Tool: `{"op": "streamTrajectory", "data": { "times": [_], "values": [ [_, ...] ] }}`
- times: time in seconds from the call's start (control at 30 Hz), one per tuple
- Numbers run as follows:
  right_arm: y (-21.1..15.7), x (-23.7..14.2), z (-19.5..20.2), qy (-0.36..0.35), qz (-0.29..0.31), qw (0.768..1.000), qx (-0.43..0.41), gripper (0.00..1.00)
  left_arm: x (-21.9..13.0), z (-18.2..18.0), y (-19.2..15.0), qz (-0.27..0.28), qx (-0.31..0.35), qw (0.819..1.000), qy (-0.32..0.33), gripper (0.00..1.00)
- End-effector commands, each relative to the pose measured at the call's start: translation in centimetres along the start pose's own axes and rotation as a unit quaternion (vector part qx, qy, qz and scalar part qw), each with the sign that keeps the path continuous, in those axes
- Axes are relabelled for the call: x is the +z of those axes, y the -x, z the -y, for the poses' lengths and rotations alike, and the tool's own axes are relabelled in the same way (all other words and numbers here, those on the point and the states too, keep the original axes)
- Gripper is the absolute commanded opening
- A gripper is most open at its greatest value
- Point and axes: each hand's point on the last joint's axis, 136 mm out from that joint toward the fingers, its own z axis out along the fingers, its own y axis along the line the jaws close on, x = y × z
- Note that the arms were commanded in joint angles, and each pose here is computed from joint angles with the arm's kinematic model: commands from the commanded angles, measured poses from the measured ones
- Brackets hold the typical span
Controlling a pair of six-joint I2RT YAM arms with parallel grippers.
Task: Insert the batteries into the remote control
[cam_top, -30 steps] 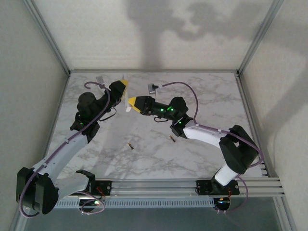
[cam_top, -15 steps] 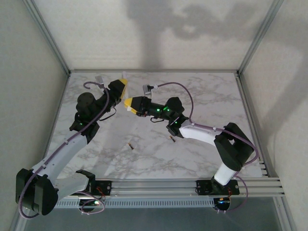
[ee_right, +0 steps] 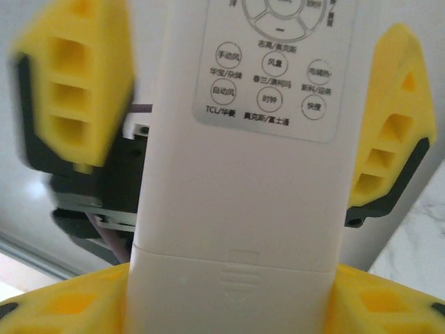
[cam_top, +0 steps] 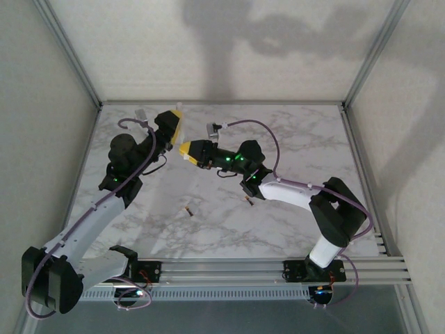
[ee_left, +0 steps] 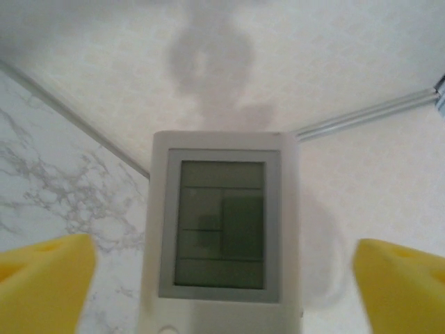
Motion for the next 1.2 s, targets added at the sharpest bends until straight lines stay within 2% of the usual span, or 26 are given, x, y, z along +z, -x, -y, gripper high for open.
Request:
{"op": "streamTrajectory", "data": {
  "times": [0.0,0.1,0.2,0.37,0.5,0.7,0.87,1.07,1.17],
  "values": [
    [0.1,-0.7,-0.2,-0.041,0.005,0.998,-0.040,0.63,-0.9,0.9,1.4,0.030,0.036,0.999,0.024,0.99],
    [-0.1,-2.0,1.9,-0.132,-0.001,0.989,-0.067,0.63,-1.5,-0.9,2.2,0.046,0.072,0.992,0.091,0.99],
    [-0.5,-4.1,4.7,-0.236,-0.011,0.967,-0.093,0.61,-2.3,-2.8,2.7,0.055,0.101,0.982,0.149,1.00],
    [-1.8,-7.6,9.3,-0.356,-0.044,0.926,-0.116,0.59,-4.1,-4.4,3.2,0.074,0.123,0.973,0.181,1.00],
    [-3.0,-10.3,13.4,-0.446,-0.080,0.882,-0.125,0.59,-5.5,-5.1,3.6,0.091,0.137,0.966,0.201,0.99],
    [-5.1,-13.9,18.9,-0.543,-0.129,0.820,-0.129,0.60,-6.1,-5.8,3.3,0.088,0.143,0.964,0.207,1.00],
    [-6.4,-16.0,21.6,-0.608,-0.157,0.765,-0.143,0.59,-6.5,-6.6,3.3,0.090,0.148,0.960,0.219,0.99],
    [-8.1,-16.2,23.4,-0.660,-0.192,0.698,-0.199,0.62,-6.8,-7.6,3.2,0.090,0.150,0.958,0.227,1.00],
    [-8.7,-16.1,24.3,-0.677,-0.201,0.675,-0.211,0.64,-6.8,-7.9,3.3,0.090,0.150,0.957,0.231,1.00]
  ]
}}
